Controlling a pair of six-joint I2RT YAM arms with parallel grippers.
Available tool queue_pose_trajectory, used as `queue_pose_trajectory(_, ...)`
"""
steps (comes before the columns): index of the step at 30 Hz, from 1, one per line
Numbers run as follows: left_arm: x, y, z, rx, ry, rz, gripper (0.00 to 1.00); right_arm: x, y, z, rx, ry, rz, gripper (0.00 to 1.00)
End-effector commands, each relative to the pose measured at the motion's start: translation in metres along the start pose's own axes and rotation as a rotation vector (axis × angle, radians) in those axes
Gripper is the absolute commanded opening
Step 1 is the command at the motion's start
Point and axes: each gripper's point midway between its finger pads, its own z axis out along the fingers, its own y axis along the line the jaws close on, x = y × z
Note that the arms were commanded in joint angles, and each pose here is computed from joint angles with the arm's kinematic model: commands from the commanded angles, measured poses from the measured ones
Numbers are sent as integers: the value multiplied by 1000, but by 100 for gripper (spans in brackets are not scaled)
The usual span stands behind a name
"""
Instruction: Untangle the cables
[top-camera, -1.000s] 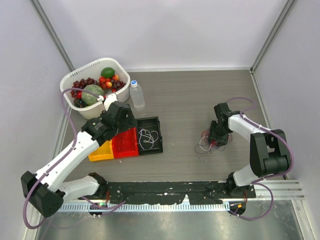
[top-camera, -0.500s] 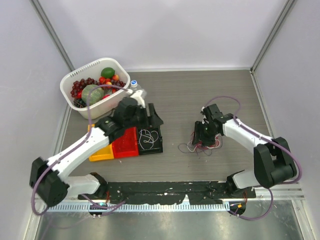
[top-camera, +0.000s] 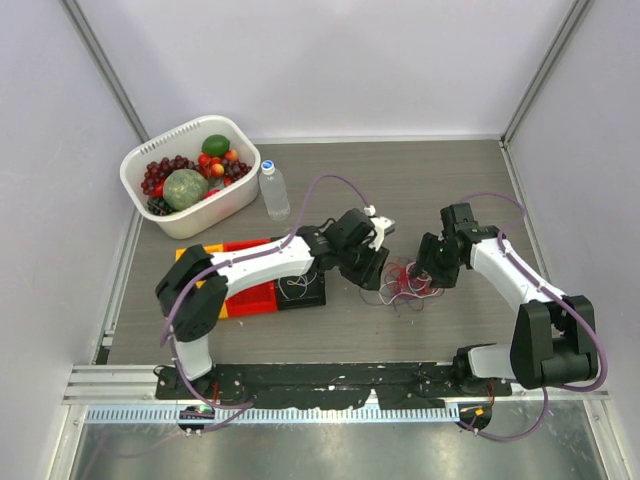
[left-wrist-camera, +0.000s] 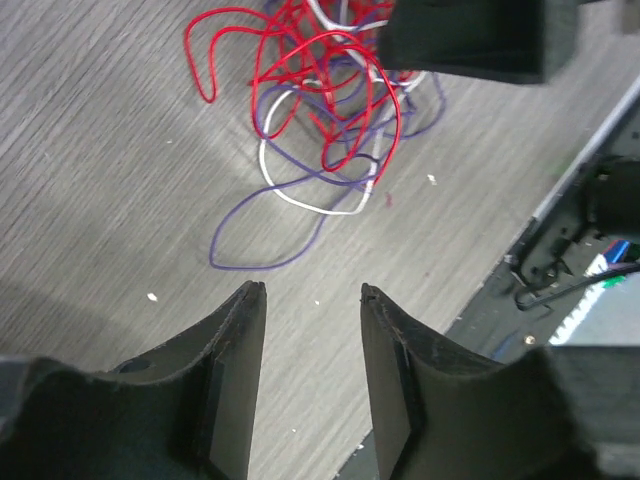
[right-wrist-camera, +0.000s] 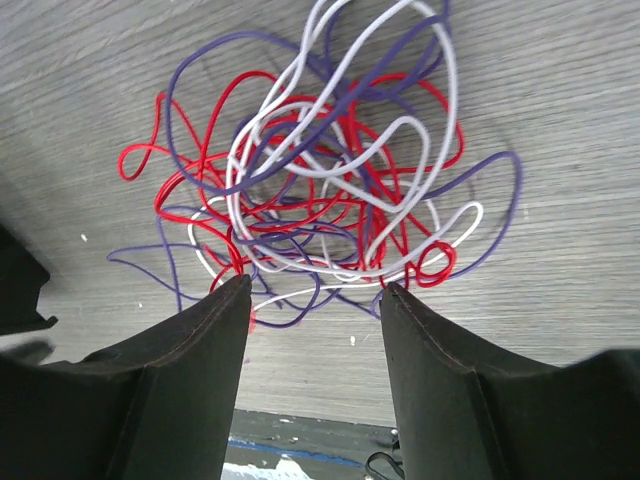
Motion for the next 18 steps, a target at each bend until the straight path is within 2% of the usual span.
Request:
queue_pose_trajectory(1,6,17,10,-64,74,76,50,7,15,-6,-89,26,-27,59)
queue_pose_trajectory(6,32,28,31,-68,199,119,53,7,23,-6,-136,41,-55,59)
queue_pose_trajectory(10,31,36,41,-116,196,170,52,10,23,-3,-138,58,-58,59)
queue_pose_trajectory(18,42,31,60,-91,211,190,47,9,21,-3,-131,48,-47,59)
